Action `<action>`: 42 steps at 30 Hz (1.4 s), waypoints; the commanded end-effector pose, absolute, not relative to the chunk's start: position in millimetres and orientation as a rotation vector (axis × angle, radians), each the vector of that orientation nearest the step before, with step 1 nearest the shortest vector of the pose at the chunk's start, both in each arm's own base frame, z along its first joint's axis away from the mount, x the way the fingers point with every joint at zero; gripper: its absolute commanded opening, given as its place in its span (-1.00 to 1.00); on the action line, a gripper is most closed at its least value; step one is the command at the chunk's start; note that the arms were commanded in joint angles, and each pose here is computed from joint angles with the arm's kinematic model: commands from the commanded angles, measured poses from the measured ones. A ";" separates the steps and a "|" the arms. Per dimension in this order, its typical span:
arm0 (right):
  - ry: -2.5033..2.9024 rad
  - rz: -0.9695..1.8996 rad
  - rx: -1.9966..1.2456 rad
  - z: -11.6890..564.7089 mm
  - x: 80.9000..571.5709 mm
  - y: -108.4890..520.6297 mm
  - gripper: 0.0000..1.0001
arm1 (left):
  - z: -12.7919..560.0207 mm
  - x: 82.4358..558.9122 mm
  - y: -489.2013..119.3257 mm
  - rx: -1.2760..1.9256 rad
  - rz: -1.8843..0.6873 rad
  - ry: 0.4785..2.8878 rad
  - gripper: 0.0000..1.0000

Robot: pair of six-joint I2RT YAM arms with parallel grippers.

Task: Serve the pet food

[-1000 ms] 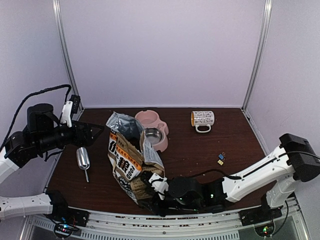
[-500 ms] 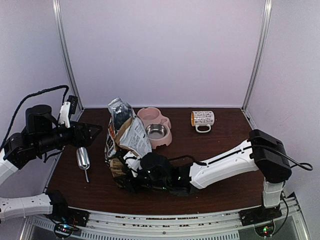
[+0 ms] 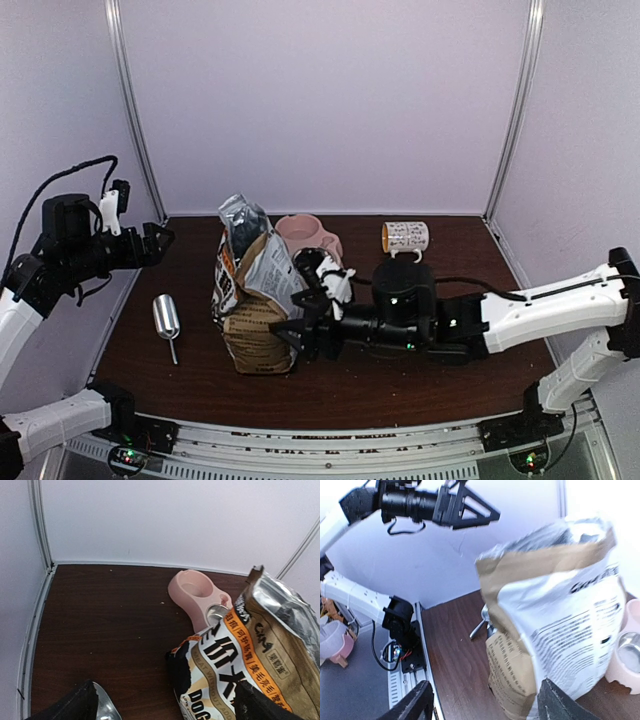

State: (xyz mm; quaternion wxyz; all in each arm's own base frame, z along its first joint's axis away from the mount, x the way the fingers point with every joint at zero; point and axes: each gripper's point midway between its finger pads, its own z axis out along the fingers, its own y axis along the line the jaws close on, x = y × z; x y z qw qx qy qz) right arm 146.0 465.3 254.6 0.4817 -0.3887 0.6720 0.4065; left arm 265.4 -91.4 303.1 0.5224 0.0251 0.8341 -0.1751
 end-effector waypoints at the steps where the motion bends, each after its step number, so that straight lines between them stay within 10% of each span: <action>1: 1.769 0.805 -0.816 251.1 185.1 419.8 0.45 | 310.5 278.9 -83.2 0.124 -0.405 1.996 0.95; 19: 2.262 0.369 -0.217 193.1 367.3 362.8 0.24 | 219.5 263.9 -17.2 -0.395 -0.364 1.996 0.94; 42: 2.443 0.018 -0.049 99.7 463.0 373.0 0.27 | 166.3 246.3 -15.5 -0.467 -0.375 2.052 0.93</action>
